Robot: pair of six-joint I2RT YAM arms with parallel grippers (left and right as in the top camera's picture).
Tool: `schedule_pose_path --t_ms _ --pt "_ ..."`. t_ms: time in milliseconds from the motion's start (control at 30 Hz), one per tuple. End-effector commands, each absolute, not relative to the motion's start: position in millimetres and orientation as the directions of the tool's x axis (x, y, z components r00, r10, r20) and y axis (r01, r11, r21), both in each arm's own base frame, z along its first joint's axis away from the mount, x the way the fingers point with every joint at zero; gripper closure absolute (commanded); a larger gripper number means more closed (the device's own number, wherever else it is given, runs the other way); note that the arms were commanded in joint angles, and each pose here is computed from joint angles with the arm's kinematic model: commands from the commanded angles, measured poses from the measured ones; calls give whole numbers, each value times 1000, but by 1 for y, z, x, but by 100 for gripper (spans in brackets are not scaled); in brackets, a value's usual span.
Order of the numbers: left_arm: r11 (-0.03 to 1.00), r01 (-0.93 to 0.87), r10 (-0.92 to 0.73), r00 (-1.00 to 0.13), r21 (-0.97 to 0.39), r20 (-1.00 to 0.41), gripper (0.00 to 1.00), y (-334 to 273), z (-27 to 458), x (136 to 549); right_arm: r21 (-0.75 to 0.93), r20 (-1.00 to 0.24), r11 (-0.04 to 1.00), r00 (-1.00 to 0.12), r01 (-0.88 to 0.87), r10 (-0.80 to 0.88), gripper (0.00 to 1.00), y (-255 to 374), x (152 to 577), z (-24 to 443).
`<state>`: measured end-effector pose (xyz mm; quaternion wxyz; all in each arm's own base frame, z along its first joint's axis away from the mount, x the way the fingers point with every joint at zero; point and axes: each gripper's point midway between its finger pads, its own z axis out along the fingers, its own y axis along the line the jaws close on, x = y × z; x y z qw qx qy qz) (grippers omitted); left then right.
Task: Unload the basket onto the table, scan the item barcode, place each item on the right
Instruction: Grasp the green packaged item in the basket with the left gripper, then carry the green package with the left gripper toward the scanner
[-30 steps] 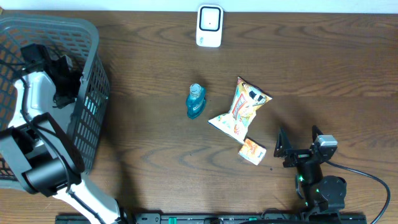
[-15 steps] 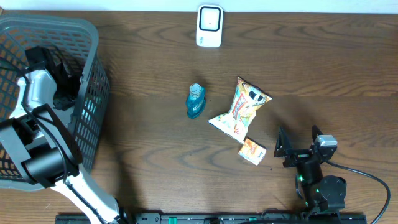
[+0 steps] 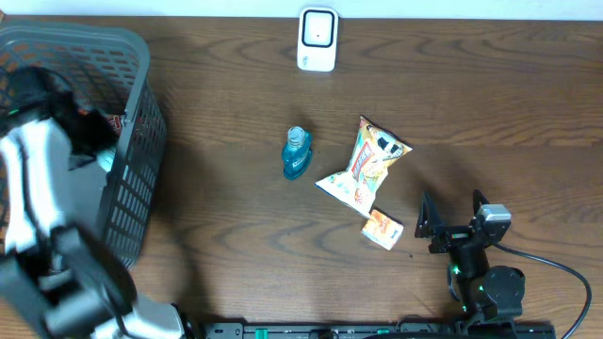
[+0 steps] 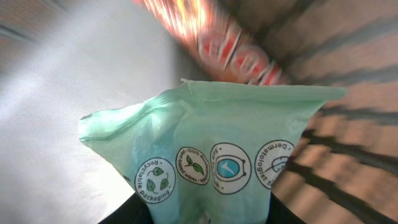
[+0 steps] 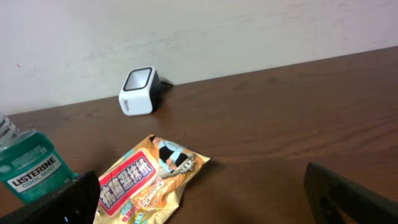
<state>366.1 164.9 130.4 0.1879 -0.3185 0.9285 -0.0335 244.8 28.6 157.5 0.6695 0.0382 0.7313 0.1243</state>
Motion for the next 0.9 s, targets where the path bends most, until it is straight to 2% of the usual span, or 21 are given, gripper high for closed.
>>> schedule_pose_path --t_ms 0,67,200,333,433,567,733,867 --pt "701 -657 -680 -501 -276 -536 64 181 233 343 224 -972 968 -98 -109 214 1 28 245 157" --pt "670 -667 -696 -412 -326 -588 63 179 266 329 224 -972 968 -98 -109 214 1 28 245 157" --pt "673 -594 -693 -297 -441 -657 64 154 325 307 224 -972 968 -98 -109 214 1 28 245 157" --pt "709 -408 -696 -277 -575 -663 63 106 368 300 224 -972 968 -98 -109 214 1 28 245 157" --pt "760 -191 -644 -348 -621 -681 64 51 393 299 224 -972 968 -98 -109 214 1 28 245 157" --pt "786 -54 -563 -474 -616 -677 63 -7 390 297 224 -972 968 -98 -109 214 1 28 245 157" --pt "832 -68 -465 -626 -550 -626 63 -51 350 294 224 -972 968 -98 -109 214 1 28 245 157" --pt "892 -160 -391 -742 -422 -545 63 -64 300 277 224 -972 968 -98 -109 214 1 28 245 157"
